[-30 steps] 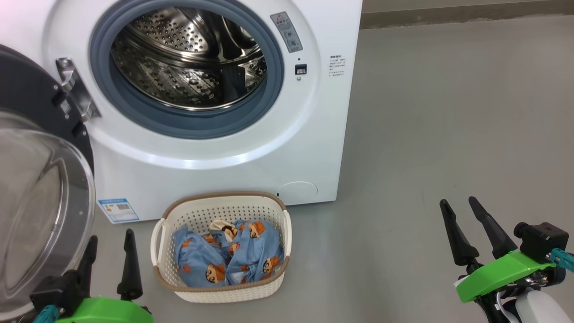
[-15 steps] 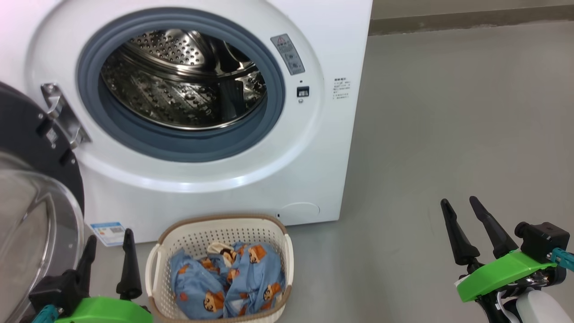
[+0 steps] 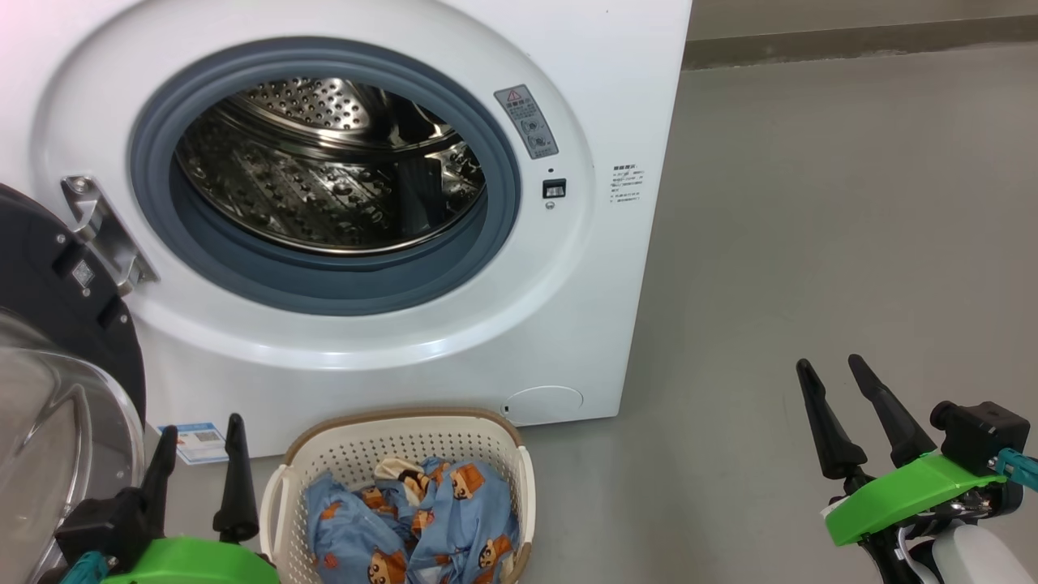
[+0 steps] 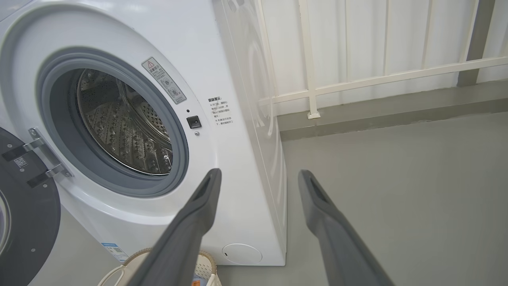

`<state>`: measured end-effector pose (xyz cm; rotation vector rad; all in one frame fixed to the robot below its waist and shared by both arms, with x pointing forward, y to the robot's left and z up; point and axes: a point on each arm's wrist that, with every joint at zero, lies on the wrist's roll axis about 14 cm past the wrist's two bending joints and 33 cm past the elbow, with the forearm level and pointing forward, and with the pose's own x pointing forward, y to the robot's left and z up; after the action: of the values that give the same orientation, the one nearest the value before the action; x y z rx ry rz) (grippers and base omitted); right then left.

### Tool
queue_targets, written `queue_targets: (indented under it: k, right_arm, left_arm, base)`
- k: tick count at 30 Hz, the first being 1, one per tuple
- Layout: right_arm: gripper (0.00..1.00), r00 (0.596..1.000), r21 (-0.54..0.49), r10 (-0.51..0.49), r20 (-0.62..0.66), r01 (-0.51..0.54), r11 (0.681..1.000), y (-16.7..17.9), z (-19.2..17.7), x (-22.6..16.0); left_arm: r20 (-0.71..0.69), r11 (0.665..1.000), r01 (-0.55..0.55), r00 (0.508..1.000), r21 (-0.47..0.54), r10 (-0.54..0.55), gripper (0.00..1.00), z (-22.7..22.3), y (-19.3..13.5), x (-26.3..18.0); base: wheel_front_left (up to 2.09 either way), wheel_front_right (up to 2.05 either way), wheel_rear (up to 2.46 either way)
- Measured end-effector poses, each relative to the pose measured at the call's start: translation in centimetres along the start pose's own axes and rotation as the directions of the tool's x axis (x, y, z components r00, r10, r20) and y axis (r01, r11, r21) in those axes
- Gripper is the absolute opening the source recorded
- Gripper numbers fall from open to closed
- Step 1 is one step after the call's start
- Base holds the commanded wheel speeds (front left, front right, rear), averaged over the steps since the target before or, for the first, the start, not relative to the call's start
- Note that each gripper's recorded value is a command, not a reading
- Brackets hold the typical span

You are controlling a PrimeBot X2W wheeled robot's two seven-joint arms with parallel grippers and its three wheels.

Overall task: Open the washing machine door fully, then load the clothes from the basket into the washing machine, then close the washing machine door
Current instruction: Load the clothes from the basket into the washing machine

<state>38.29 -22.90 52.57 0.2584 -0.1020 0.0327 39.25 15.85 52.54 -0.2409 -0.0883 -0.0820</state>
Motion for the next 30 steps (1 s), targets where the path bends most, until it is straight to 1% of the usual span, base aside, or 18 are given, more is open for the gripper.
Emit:
queue_targets:
  k: [19,30]
  right_arm:
    - [1.00,1.000,0.002,0.005,-0.015,-0.005,1.000,0.2,-0.6,0.3]
    - [1.00,0.999,0.003,-0.006,-0.039,0.006,1.000,-0.2,-1.5,0.5]
  left_arm:
    - [-0.014,1.000,-0.001,1.000,-0.001,0.001,1.00,-0.5,-0.1,-0.1]
    - [-0.057,1.000,0.016,0.998,-0.005,-0.016,1.00,-1.9,-0.6,0.5]
  base:
    - [0.00,0.00,0.00]
    - [0.00,0.00,0.00]
